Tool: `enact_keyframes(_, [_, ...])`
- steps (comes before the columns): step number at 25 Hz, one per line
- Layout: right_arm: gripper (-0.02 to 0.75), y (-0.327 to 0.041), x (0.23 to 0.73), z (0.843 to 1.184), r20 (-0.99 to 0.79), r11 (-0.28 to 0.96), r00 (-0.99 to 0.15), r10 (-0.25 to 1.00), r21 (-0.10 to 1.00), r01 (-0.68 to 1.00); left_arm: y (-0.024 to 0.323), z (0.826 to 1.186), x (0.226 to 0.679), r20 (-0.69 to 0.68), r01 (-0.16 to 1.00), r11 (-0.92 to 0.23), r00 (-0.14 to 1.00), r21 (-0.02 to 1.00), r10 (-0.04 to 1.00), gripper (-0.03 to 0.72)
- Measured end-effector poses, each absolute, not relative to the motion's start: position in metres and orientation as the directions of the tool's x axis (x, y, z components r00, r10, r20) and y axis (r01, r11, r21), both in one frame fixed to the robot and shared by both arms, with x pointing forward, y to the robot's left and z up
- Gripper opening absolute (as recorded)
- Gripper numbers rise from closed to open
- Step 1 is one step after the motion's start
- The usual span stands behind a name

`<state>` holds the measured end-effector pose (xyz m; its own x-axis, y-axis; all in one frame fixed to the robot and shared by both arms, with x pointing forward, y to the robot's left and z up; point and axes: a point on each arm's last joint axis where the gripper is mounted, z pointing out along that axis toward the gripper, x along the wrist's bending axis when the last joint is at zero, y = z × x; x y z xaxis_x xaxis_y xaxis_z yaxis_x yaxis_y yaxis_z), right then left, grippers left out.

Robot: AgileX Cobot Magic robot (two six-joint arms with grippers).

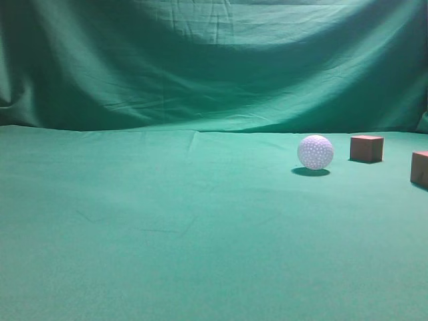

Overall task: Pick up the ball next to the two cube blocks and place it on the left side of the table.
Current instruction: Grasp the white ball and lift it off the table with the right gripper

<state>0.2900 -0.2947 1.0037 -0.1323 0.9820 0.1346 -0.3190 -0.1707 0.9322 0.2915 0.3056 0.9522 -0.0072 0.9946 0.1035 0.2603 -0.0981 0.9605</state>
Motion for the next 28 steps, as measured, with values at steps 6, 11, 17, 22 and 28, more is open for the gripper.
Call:
enact_keyframes(6, [0.000, -0.294, 0.289, 1.033, 0.160, -0.184, -0.132, 0.978, 0.963, -0.195, 0.306, 0.952, 0.291, 0.103, 0.260, -0.098, -0.007, 0.961, 0.995, 0.000])
enact_keyframes(11, [0.000, -0.289, 0.312, 1.066, 0.161, -0.143, -0.091, 0.983, 0.973, 0.180, 0.306, 0.952, 0.291, 0.103, 0.260, -0.098, -0.007, 0.961, 0.995, 0.000])
enact_keyframes(17, [0.000, -0.281, 0.376, 1.067, 0.167, -0.117, -0.032, 0.985, 0.806, 0.580, 0.306, 0.952, 0.291, 0.103, 0.260, -0.098, -0.007, 0.961, 0.995, 0.000])
enact_keyframes(22, [0.000, -0.261, 0.415, 1.063, 0.121, 0.047, -0.176, 0.977, 0.683, 0.729, 0.306, 0.952, 0.291, 0.103, 0.260, -0.098, -0.007, 0.961, 0.995, 0.000])
enact_keyframes(28, [0.000, -0.217, 0.449, 1.052, 0.064, 0.303, -0.400, 0.914, 0.546, 0.781, 0.306, 0.952, 0.291, 0.103, 0.260, -0.098, -0.007, 0.961, 0.995, 0.000])
